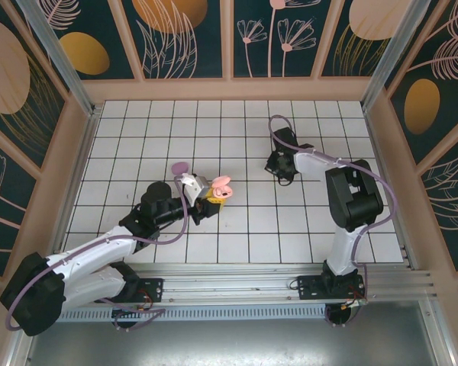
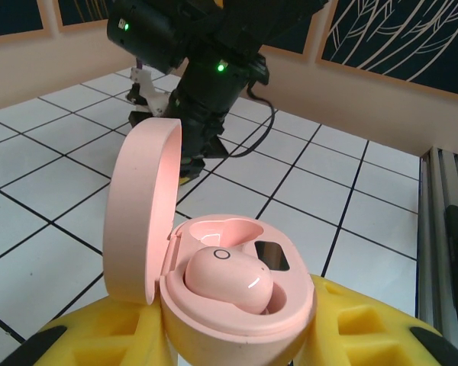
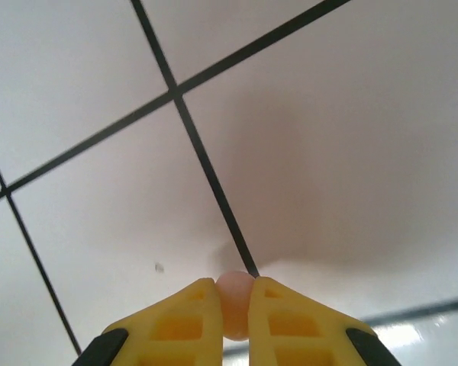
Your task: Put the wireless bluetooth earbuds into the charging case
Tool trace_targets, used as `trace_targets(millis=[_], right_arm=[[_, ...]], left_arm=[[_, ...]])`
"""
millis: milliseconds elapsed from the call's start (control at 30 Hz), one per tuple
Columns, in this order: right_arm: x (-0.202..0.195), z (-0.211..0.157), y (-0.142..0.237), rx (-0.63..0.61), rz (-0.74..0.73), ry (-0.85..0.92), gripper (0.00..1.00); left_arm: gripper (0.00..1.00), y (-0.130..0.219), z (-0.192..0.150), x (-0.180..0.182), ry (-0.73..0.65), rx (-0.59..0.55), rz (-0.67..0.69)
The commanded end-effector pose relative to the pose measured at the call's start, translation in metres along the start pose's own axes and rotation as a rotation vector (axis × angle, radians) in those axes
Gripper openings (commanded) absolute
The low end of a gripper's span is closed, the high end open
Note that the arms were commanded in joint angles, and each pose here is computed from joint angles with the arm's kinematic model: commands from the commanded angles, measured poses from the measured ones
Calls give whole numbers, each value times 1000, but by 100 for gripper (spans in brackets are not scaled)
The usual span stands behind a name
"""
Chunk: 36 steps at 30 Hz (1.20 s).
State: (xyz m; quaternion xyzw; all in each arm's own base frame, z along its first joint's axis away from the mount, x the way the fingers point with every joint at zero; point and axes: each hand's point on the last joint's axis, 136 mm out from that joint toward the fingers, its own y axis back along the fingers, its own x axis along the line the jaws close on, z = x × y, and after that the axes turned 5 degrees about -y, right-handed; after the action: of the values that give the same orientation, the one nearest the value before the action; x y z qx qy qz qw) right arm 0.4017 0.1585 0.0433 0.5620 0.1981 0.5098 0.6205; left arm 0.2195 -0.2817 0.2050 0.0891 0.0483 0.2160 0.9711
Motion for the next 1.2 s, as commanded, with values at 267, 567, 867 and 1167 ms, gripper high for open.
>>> trace_targets(millis=[267, 567, 867, 1167], right_arm=[[40, -26, 125, -109, 118, 313, 8], [75, -71, 215, -158, 330, 501, 7], [100, -107, 277, -212, 509, 686, 6], [116, -138, 279, -204, 534, 861, 5]], left_arm=[[21, 3, 17, -5, 20, -44, -30], [21, 2, 20, -6, 52, -59, -40], [21, 4, 29, -4, 62, -89, -27], [21, 6, 37, -6, 68, -99, -41]])
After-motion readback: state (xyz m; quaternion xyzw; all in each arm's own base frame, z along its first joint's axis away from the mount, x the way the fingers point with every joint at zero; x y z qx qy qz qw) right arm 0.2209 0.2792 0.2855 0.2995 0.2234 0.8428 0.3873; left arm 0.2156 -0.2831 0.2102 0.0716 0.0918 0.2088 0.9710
